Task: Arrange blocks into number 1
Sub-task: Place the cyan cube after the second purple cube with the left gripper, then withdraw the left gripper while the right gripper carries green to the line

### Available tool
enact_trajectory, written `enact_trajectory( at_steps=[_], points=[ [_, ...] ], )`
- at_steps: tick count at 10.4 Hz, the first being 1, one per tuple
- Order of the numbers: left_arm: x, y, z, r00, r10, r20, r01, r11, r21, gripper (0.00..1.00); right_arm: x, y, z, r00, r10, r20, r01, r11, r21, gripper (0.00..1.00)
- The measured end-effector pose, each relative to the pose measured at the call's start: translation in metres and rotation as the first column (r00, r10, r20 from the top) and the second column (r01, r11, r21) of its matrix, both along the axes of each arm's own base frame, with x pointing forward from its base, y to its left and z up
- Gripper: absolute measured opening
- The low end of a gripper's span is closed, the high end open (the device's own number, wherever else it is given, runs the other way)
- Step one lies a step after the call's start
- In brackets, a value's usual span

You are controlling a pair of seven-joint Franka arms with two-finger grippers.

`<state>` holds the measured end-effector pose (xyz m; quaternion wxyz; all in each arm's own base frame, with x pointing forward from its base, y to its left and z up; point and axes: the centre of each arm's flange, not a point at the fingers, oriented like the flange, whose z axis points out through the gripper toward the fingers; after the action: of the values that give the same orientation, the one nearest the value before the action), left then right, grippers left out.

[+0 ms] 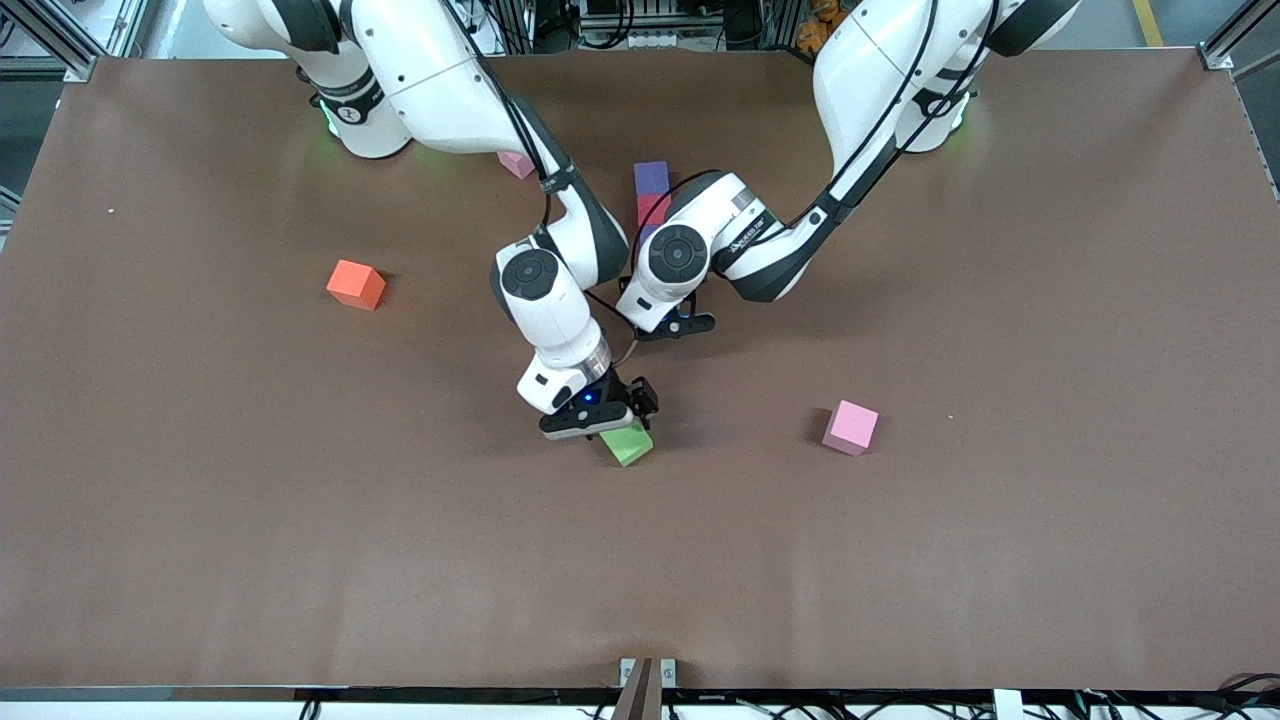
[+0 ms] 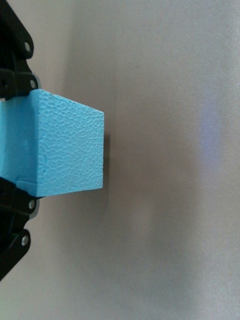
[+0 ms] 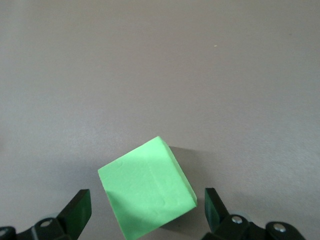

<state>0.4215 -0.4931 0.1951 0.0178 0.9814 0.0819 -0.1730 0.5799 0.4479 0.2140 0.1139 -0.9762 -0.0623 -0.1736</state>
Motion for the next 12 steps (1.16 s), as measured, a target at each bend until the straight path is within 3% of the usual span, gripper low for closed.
enact_trajectory(
  at_steps=[5, 6, 12],
  points=[
    [-0.018, -0.008, -0.006, 1.0, -0.018, 0.002, 0.018, 1.0, -0.02, 0.58, 0.003, -0.005, -0.012, 0.994, 0.108, 0.018, -0.107, 0.993, -0.054, 0.99],
    [-0.02, -0.009, -0.006, 1.0, -0.021, 0.002, 0.021, 1.0, -0.023, 0.58, 0.004, -0.008, -0.013, 0.994, 0.11, 0.019, -0.109, 0.992, -0.057, 0.9],
    [-0.03, -0.008, -0.013, 0.996, -0.082, 0.027, 0.082, 0.997, 0.005, 0.58, 0.035, -0.05, -0.009, 0.997, 0.063, 0.043, -0.059, 0.995, -0.079, 0.77]
  ],
)
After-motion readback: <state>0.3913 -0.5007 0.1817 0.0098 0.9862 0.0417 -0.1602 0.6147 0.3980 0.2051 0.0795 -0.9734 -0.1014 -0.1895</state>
